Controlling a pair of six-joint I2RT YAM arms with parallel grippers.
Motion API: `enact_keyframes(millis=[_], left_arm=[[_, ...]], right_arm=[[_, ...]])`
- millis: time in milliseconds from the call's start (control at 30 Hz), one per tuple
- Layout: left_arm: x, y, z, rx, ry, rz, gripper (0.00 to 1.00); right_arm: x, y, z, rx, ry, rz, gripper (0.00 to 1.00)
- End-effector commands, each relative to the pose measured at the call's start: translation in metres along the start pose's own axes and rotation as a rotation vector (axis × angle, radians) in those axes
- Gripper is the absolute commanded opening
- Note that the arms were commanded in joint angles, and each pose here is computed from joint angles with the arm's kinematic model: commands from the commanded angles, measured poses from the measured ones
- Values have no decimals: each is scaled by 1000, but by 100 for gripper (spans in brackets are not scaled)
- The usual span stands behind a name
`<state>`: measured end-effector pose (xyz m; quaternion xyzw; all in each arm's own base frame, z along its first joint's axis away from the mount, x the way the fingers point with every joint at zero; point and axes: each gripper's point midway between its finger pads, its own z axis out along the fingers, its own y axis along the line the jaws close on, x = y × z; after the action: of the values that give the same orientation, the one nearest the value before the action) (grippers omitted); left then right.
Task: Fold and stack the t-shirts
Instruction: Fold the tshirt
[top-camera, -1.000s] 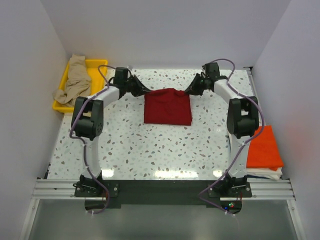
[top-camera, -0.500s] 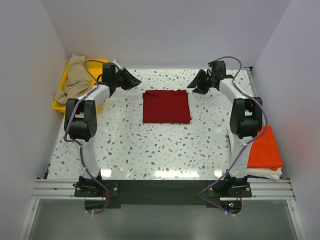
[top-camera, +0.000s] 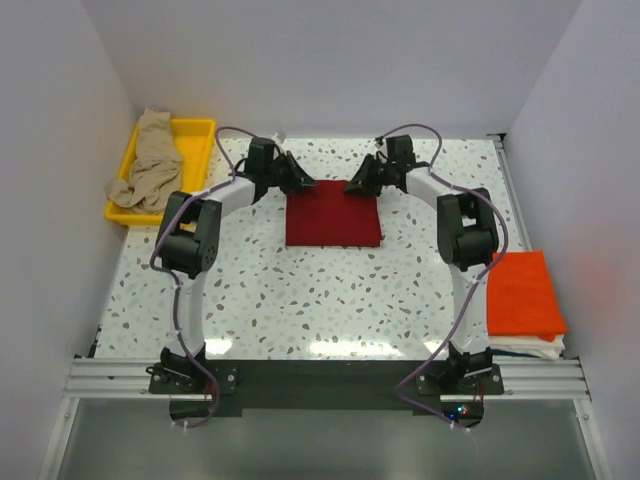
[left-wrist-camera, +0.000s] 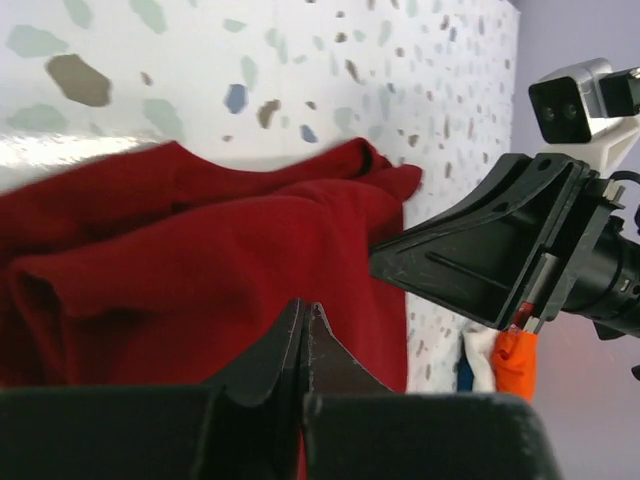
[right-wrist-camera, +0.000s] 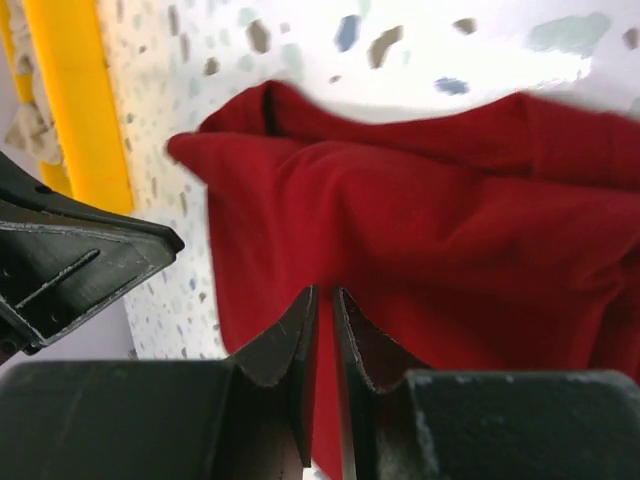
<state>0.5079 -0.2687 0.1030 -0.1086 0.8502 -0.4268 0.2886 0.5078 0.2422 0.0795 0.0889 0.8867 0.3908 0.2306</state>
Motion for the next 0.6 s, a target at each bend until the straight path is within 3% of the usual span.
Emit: enact_keyframes(millis=[0,233,567], left_arm=[[-19,26,21,-12,-32,29,0],[-46,100,30,-85,-60,-73,0],[-68,81,6,-16,-101,-63,1]], right_arm=[[-31,-2,18,-60,-39,0,14],[-67,-44,24,-57,-73,129,14],[-82,-62,2,-91,-96,248,20]])
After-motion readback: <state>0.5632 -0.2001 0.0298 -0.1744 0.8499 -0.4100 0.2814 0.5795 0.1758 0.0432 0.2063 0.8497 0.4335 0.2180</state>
